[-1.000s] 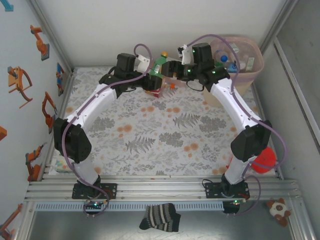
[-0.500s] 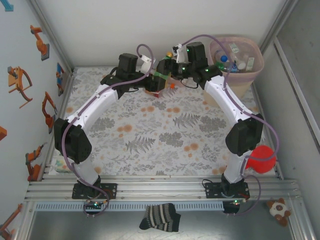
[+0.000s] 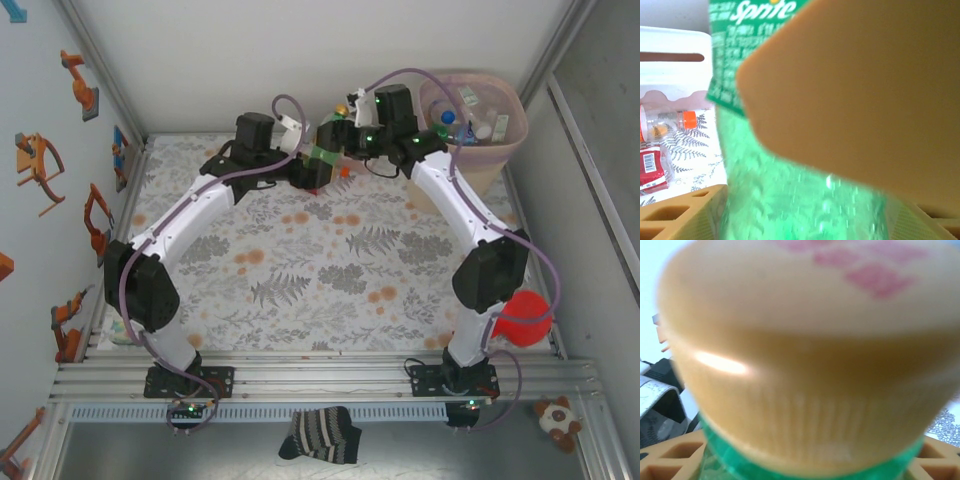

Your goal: Put the plastic bottles in the bin

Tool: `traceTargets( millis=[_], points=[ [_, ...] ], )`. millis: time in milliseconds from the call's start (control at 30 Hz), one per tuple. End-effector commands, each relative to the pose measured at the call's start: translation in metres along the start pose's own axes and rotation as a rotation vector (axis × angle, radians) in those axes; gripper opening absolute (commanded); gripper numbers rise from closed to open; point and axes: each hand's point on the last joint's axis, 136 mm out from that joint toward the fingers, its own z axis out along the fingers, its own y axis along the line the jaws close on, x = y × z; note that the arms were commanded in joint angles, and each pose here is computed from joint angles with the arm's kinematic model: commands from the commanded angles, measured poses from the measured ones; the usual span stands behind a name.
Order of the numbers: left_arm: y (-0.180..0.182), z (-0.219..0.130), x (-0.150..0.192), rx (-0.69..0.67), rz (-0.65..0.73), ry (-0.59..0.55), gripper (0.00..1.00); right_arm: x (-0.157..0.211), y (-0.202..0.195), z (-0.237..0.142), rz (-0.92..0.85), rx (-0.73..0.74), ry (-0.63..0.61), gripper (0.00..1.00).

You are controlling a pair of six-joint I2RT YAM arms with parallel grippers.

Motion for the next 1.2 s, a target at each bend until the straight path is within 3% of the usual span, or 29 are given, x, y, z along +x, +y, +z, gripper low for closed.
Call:
traceTargets(
  millis=[0, 333, 733, 1000, 1167],
  points=[
    [-0.013, -0.019, -0.014, 0.009, 0.029, -0.059, 0.75, -0.027, 0.008, -0.038, -0.069, 0.024, -0.087, 0.56],
    [-0.011, -0.029, -0.008, -0.022, 0.026, -0.061, 0.75, -0.087, -0.063, -0.143, -0.04, 0.225, -0.276, 0.55],
    [-0.016, -0.038, -0.009, -0.024, 0.032, -0.076, 0.74, -0.129, -0.142, -0.262, 0.036, 0.499, -0.487, 0.52],
    [-0.018, -0.041, -0.007, -0.023, 0.033, -0.081, 0.74, -0.137, -0.19, -0.285, 0.063, 0.673, -0.519, 0.51],
    [-0.019, -0.04, -0.008, -0.016, 0.028, -0.085, 0.74, -0.13, -0.217, -0.269, 0.153, 0.657, -0.522, 0.51]
  ],
)
